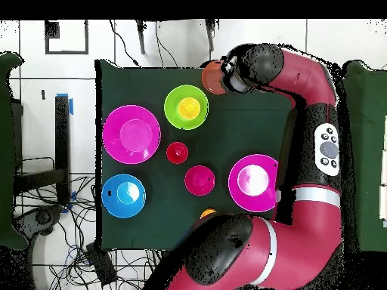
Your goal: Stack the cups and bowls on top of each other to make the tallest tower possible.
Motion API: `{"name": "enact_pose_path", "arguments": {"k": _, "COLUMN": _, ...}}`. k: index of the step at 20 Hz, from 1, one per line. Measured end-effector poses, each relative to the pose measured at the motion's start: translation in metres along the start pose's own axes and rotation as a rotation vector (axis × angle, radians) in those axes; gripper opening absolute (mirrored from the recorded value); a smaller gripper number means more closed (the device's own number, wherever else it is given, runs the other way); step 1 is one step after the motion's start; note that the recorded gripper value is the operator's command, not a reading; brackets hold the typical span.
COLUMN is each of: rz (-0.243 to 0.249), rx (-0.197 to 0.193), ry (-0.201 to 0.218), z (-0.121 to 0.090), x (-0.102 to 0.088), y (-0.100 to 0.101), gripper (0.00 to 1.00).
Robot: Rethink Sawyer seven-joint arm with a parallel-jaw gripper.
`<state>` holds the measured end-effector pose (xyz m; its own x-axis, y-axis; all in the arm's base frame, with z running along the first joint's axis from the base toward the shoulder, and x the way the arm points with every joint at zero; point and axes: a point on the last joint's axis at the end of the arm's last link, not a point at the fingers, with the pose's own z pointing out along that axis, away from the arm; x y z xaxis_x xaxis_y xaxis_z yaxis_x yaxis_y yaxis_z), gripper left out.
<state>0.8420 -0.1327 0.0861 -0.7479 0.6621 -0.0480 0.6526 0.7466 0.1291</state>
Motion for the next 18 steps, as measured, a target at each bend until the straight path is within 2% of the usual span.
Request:
{"name": "enact_pose_path", "arguments": {"k": 4, "rz": 0.016, "rx": 0.008, "ry": -0.028, "z": 0.016, "x": -0.020, "y": -0.010, "gripper": 1.00}}
{"name": "enact_pose_path", "arguments": {"k": 8, "rz": 0.038, "rx": 0.009, "ry": -0.060, "z": 0.042, "x": -0.036, "y": -0.020, "gripper": 1.00}}
{"name": "enact_pose_path", "arguments": {"k": 13, "rz": 0.055, "rx": 0.012, "ry": -0.069, "z": 0.067, "x": -0.042, "y": -0.029, "gripper": 1.00}}
{"name": "enact_pose_path", "arguments": {"k": 18, "rz": 0.065, "rx": 0.019, "ry": -0.048, "z": 0.096, "x": -0.035, "y": -0.038, "gripper": 1.00}}
